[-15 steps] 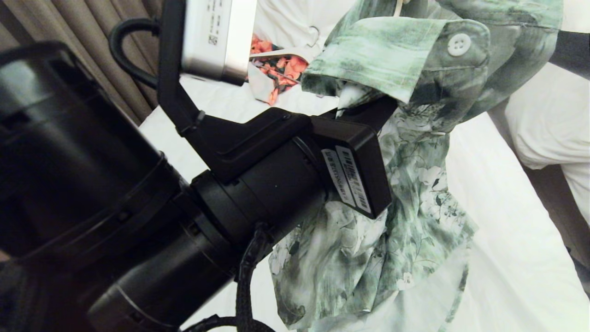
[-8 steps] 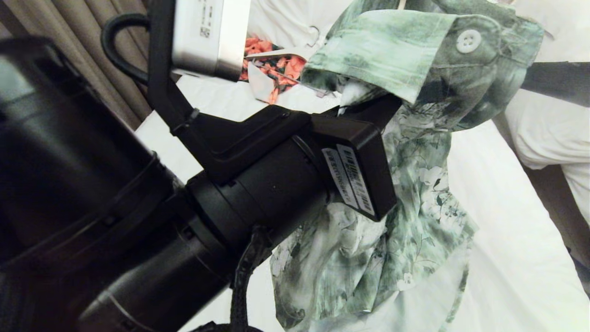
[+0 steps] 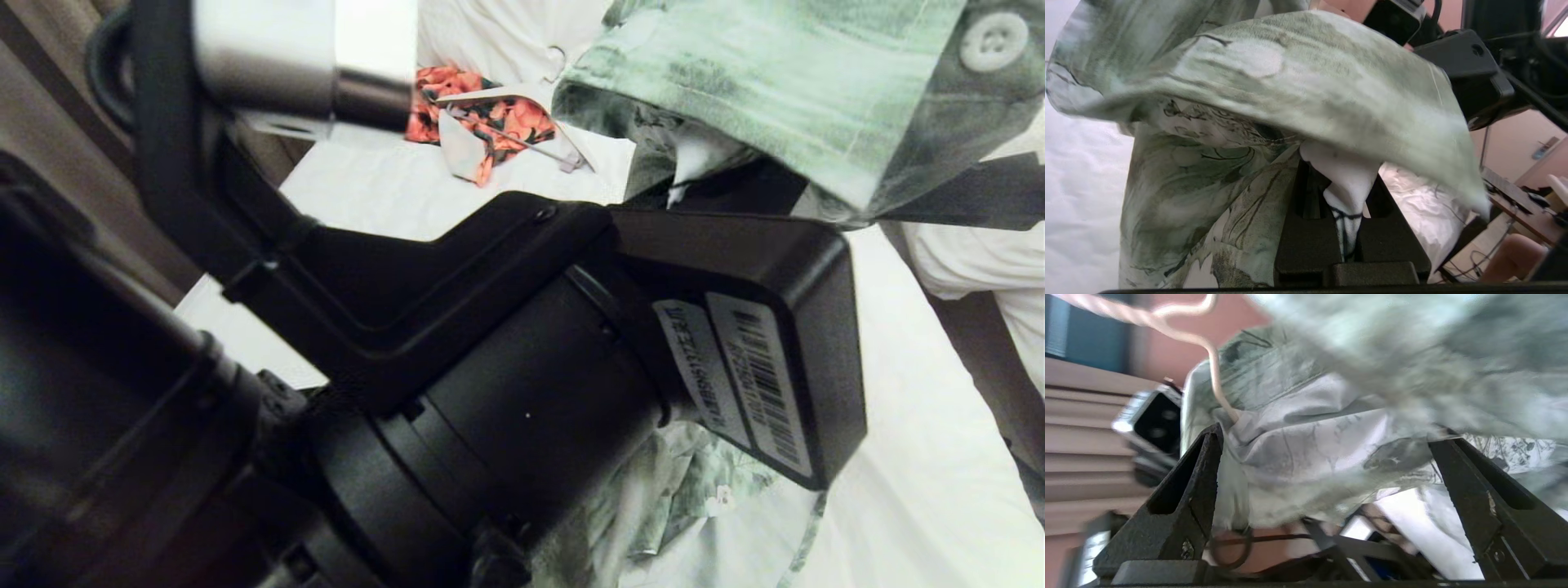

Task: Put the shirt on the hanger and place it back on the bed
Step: Hook the other side of the shirt onto the hanger, then take the clothes hanger out of the clothes

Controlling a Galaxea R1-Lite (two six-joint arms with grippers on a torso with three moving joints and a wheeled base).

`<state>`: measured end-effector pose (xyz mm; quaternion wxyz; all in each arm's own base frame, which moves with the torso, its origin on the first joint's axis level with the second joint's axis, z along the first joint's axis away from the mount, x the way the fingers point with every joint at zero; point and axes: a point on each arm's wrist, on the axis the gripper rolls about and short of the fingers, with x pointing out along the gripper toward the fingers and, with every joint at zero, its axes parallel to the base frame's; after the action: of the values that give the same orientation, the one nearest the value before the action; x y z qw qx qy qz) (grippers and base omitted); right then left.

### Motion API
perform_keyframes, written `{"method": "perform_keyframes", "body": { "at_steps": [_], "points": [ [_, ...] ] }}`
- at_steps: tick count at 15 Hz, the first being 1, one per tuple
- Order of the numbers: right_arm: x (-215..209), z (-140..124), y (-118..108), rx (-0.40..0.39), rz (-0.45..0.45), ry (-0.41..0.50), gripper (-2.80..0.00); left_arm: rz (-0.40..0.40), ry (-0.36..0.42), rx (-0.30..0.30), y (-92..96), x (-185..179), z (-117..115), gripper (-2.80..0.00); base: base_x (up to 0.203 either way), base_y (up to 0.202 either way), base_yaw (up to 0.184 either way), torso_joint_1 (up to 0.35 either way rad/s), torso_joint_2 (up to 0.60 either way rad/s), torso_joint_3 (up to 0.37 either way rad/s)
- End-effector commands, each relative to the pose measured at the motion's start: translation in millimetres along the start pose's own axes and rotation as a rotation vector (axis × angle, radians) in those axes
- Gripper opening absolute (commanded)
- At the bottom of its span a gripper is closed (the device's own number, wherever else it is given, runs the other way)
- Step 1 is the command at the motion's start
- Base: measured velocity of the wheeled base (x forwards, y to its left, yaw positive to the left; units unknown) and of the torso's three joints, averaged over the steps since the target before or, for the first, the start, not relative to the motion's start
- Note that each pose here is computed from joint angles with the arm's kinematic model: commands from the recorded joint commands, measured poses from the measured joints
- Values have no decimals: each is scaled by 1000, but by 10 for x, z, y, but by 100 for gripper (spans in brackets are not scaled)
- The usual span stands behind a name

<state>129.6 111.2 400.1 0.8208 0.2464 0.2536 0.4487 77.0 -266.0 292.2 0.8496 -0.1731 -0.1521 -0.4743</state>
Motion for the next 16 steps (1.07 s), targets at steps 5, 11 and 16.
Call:
{"method": "perform_keyframes", "body": {
  "at_steps": [5, 11, 16],
  "points": [
    [-57, -71, 147, -57, -34, 65, 0, -4, 10, -2, -28, 24, -72, -280, 0, 0, 0, 0, 0, 0],
    [-300, -133, 180, -110, -107, 40, 0, 1, 7, -1, -11, 27, -65, -280, 0, 0, 0, 0, 0, 0],
    [-491, -106, 272, -143, -83, -26, -280, 1, 13, 0, -13, 32, -85, -280, 0, 0, 0, 0, 0, 0]
  ]
}}
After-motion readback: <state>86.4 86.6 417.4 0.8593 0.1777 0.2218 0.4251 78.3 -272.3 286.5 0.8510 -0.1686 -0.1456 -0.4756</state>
